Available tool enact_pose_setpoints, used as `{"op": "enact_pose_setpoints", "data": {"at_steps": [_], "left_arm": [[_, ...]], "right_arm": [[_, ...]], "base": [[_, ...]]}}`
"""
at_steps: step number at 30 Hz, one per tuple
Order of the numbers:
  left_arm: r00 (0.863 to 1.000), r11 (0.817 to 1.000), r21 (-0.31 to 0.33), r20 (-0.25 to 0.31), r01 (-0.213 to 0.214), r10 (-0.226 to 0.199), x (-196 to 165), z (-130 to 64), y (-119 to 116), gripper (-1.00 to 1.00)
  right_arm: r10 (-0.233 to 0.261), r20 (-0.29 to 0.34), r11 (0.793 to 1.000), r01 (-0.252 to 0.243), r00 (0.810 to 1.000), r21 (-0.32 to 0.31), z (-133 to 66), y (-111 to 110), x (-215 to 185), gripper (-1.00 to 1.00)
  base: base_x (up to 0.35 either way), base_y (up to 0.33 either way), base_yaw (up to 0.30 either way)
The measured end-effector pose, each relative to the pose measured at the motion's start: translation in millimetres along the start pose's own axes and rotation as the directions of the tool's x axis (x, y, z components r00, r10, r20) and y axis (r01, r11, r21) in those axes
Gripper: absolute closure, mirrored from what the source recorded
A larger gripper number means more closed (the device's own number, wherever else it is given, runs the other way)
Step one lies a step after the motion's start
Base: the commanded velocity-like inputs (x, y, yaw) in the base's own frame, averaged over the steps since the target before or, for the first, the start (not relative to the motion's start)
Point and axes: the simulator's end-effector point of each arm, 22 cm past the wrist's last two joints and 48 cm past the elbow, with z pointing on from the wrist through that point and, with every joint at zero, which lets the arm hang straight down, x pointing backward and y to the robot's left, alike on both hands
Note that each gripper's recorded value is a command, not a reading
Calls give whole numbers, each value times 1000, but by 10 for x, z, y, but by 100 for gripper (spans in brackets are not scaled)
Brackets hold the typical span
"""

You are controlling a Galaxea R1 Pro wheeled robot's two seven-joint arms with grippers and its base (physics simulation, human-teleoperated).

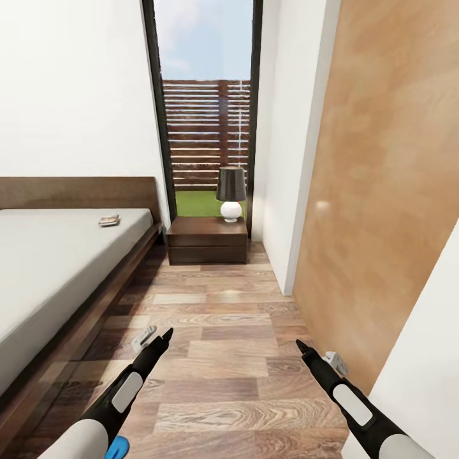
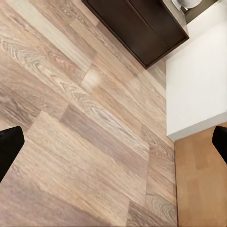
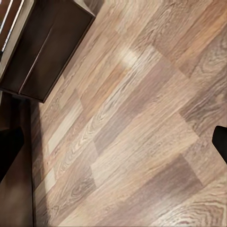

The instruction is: In the bedroom, move the book from the bed onto either nightstand, and place the two sandals side by side next to the bed.

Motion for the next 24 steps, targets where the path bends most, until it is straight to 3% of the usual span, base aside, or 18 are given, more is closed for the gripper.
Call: {"op": "enact_pose_setpoints", "data": {"at_steps": [24], "left_arm": [[1000,1000,0,0,0,0,-1,0,1,-100]], "right_arm": [[0,0,1000,0,1000,-1,0,1,-1,-100]], "base": [[118,-2,0]]}}
